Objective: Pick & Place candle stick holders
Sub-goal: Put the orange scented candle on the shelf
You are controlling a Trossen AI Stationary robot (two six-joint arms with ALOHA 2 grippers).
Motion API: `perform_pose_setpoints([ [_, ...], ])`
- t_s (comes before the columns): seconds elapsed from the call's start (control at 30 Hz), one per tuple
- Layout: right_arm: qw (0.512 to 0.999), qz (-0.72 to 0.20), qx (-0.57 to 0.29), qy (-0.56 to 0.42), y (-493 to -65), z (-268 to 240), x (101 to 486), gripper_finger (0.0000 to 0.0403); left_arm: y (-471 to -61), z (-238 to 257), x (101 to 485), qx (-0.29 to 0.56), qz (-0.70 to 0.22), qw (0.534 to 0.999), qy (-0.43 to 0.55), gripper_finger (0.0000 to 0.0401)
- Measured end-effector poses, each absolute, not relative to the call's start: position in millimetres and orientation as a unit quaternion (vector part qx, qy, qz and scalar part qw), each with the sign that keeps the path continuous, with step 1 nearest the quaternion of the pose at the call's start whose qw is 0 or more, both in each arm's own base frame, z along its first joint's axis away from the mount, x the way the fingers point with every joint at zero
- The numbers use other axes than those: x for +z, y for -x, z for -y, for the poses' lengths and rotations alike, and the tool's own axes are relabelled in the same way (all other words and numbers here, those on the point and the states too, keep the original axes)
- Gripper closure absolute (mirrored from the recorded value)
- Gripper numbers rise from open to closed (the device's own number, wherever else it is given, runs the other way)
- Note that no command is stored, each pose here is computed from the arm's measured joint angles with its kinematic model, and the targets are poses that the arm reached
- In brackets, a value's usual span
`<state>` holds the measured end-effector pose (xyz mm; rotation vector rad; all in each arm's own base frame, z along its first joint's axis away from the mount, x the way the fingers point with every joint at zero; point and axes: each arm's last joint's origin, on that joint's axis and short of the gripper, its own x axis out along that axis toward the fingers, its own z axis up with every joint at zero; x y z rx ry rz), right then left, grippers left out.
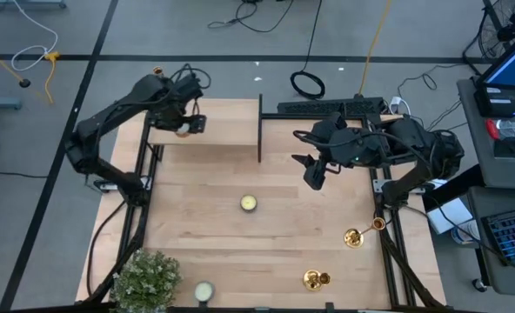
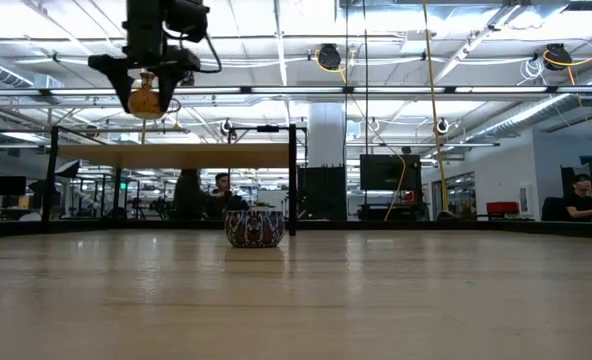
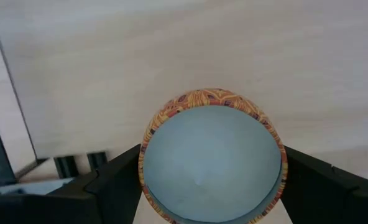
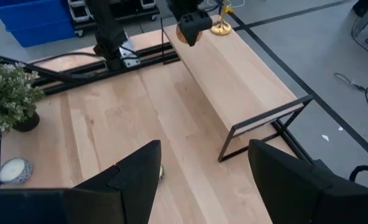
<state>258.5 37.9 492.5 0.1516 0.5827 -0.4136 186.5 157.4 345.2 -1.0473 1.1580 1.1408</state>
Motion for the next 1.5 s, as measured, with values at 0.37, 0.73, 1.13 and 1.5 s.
perform_pose_setpoints([
  [0.37, 0.934, -0.283, -0.204, -0.078, -258.7, -37.3, 492.7, 0.0165, -153.6, -161.6, 314.3, 0.496, -0.519, 0.523, 0.458, 0.0082],
  [0.73, 0.933, -0.284, -0.205, -0.083, -258.5, -37.2, 492.4, 0.0165, -139.1, -176.0, 308.3, 0.498, -0.526, 0.526, 0.445, 0.0082],
  [1.13, 0.932, -0.285, -0.207, -0.086, -258.3, -37.2, 492.1, 0.0165, -130.3, -183.2, 308.5, 0.486, -0.525, 0.532, 0.453, 0.0082],
  [1.5, 0.932, -0.285, -0.206, -0.083, -258.3, -37.2, 492.1, 0.0165, -128.7, -184.3, 308.9, 0.484, -0.526, 0.536, 0.449, 0.0082],
])
